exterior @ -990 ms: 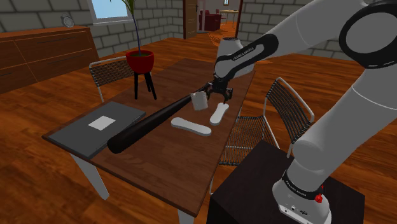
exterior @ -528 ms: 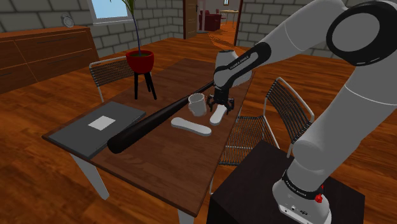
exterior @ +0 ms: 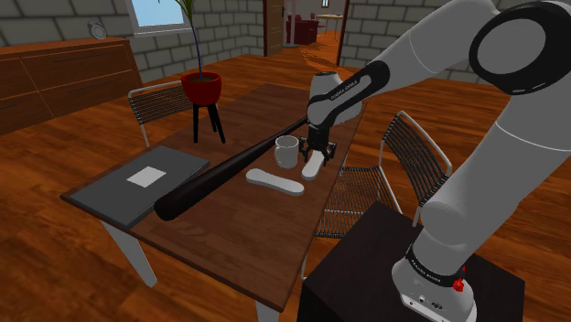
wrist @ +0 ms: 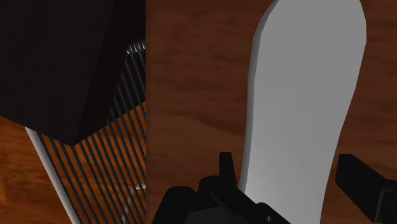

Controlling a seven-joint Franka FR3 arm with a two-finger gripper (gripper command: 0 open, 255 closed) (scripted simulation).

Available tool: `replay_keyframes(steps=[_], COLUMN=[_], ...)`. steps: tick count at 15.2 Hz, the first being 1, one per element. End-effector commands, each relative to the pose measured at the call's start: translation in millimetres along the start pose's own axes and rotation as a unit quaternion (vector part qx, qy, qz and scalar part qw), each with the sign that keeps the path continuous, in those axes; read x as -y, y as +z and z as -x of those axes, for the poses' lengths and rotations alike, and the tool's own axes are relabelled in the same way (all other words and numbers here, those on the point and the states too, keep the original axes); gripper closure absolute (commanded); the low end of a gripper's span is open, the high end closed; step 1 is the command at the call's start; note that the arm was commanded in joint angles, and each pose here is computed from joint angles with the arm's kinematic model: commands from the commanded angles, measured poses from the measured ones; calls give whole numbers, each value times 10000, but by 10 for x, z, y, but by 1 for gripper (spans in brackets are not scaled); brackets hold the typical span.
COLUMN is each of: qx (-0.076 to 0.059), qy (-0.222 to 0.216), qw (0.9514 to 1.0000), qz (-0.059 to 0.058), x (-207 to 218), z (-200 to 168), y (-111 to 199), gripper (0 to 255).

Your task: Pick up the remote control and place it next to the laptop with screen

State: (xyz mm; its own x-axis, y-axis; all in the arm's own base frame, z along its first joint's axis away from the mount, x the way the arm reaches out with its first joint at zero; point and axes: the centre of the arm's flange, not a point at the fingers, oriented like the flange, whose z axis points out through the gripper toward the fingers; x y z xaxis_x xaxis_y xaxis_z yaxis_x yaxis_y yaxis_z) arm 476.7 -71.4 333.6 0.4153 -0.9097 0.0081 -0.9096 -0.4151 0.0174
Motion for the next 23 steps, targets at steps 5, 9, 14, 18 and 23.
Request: replay_keyframes(steps=[5, 9, 14, 18, 23], qx=[0, 0, 0, 0, 0], qy=[-2, -2, -2, -2, -2], qw=[10000, 10000, 10000, 10000, 10000], qz=[0, 0, 0, 0, 0], x=[-1, -4, -9, -13, 115], z=[2, 0, -2, -4, 225], y=[-52, -264, -528, -739, -893], gripper=[255, 255, 255, 255, 255])
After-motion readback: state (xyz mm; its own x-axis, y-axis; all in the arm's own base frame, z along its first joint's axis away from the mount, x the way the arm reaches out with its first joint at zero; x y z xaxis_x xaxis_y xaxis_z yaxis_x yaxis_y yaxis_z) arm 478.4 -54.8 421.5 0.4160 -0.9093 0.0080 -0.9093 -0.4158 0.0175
